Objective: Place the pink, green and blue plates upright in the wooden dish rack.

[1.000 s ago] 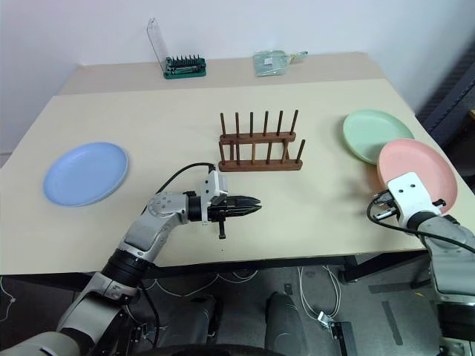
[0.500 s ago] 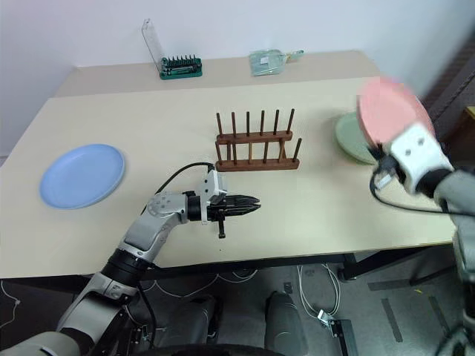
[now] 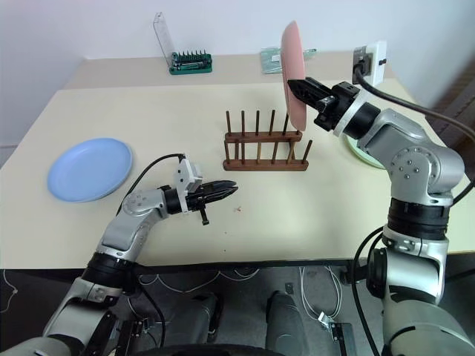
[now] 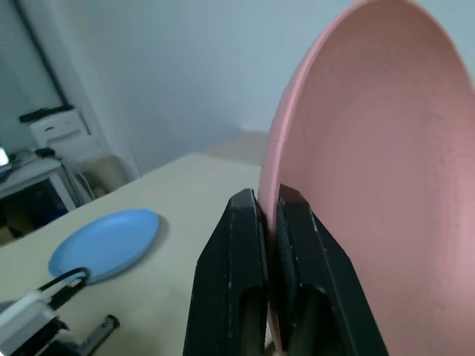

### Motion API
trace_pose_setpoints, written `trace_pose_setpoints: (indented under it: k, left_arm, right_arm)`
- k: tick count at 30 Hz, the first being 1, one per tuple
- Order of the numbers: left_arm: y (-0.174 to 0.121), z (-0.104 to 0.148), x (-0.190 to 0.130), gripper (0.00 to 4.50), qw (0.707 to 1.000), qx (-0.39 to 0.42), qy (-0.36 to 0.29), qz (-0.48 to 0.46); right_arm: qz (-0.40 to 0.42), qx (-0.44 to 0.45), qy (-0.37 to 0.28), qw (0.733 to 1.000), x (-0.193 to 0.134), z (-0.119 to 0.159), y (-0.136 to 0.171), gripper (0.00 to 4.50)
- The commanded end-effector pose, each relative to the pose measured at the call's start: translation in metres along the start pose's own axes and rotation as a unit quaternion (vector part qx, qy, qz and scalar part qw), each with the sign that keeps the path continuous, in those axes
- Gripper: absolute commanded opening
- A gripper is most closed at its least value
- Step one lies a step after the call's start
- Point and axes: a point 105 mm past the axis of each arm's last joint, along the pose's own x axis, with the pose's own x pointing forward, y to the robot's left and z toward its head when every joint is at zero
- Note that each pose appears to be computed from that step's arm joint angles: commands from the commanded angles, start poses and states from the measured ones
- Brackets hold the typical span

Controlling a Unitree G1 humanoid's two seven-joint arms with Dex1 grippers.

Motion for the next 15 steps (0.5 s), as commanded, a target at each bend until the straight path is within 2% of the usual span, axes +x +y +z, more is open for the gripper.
trace_pose_setpoints:
  k: [1,11,12,13,15]
  left_arm:
    - [0.002,0.011,-0.007,0.48,1.0,0.012,-0.018,0.015]
    - [0.0,0.011,-0.002,0.48,1.0,0.011,-0.02,0.014]
    - [0.0,0.011,-0.002,0.48,1.0,0.011,-0.02,0.013]
    - [0.0,0.011,-0.002,0.48,1.0,0.012,-0.019,0.012]
    - [0.0,0.011,-0.001,0.48,1.0,0.012,-0.018,0.01]
  right_arm:
    - [0.007,0.005,-0.034,0.999,-0.002,0.019,0.0,0.05]
    - [-0.049,0.124,-0.05,0.99,-0.005,0.011,-0.032,0.05]
    - [-0.056,0.128,-0.049,0.989,-0.005,0.009,-0.035,0.68]
    - [-0.061,0.124,-0.047,0.989,-0.005,0.007,-0.036,0.96]
    - [-0.072,0.114,-0.046,0.99,-0.004,0.006,-0.039,2.0]
